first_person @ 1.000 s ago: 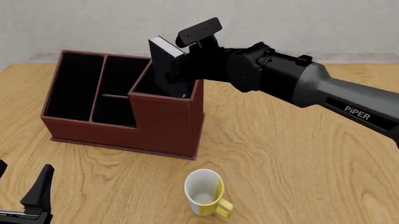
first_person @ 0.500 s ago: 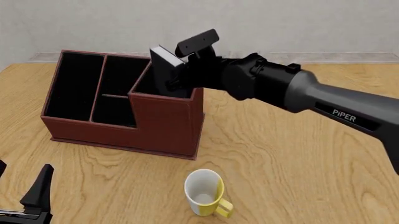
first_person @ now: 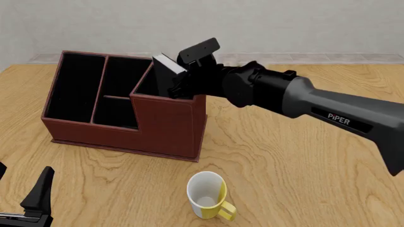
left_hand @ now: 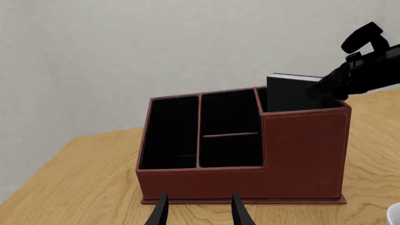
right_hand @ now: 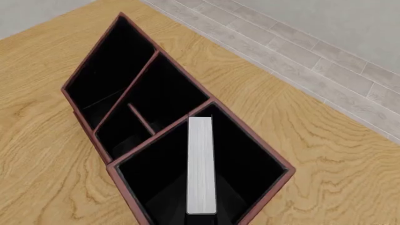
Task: Pick up the book and place it in the right compartment of the caddy.
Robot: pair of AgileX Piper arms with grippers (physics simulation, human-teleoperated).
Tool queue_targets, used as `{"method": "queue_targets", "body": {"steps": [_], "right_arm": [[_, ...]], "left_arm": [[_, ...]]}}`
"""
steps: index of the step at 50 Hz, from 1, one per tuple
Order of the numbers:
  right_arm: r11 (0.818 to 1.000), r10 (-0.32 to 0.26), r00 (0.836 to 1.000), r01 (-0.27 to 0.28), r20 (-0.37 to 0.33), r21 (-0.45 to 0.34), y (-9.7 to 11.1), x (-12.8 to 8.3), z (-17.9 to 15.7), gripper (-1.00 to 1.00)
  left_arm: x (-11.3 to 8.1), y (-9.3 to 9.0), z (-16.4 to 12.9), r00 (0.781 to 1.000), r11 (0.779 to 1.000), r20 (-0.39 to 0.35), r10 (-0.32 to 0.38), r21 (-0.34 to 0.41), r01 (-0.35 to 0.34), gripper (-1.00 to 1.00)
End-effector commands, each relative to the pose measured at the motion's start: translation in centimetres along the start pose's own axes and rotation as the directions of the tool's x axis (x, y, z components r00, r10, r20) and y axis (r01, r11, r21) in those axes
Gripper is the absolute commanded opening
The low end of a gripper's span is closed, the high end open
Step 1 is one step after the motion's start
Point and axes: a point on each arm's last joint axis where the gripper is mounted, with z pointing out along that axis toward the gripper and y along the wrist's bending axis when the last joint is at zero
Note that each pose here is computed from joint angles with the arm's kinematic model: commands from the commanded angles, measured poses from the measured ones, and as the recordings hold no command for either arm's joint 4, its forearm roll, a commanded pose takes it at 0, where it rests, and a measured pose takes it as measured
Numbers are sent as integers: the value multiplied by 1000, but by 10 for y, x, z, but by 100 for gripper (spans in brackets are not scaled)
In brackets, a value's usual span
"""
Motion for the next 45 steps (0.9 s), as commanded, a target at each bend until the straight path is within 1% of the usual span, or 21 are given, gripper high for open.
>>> {"method": "queue_targets", "body": {"steps": [1,9,10,34,37,40,41,43,44,45], "right_arm": [[1000,25,999,-25,21,0,0,-4,-1,-100],[1000,28,999,-28,25,3,-2,-6,-2,-100],[1000,28,999,-28,25,3,-2,-6,-2,100],[1000,30,999,-30,25,0,0,-11,-4,100],[1000,30,999,-30,33,1,-1,-16,-7,100],[999,32,998,-32,53,0,-1,-27,-17,100],[999,32,998,-32,53,0,-1,-27,-17,100],[999,32,997,-33,74,0,-1,-36,-28,100],[999,32,997,-33,74,0,-1,-36,-28,100],[999,35,996,-35,84,0,-1,-40,-34,100]], "left_arm": [[0,0,0,1000,1000,-1,0,-1,0,100],[0,0,0,1000,1000,-1,0,-1,0,100],[0,0,0,1000,1000,-1,0,-1,0,100],[0,0,0,1000,1000,1,-2,1,2,100],[0,0,0,1000,1000,2,-2,2,2,100],[0,0,0,1000,1000,4,-3,2,3,100],[0,0,0,1000,1000,4,-3,2,3,100],[0,0,0,1000,1000,6,-2,5,2,100],[0,0,0,1000,1000,6,-2,5,2,100],[-1,0,0,1000,1000,7,-2,7,2,100]]}}
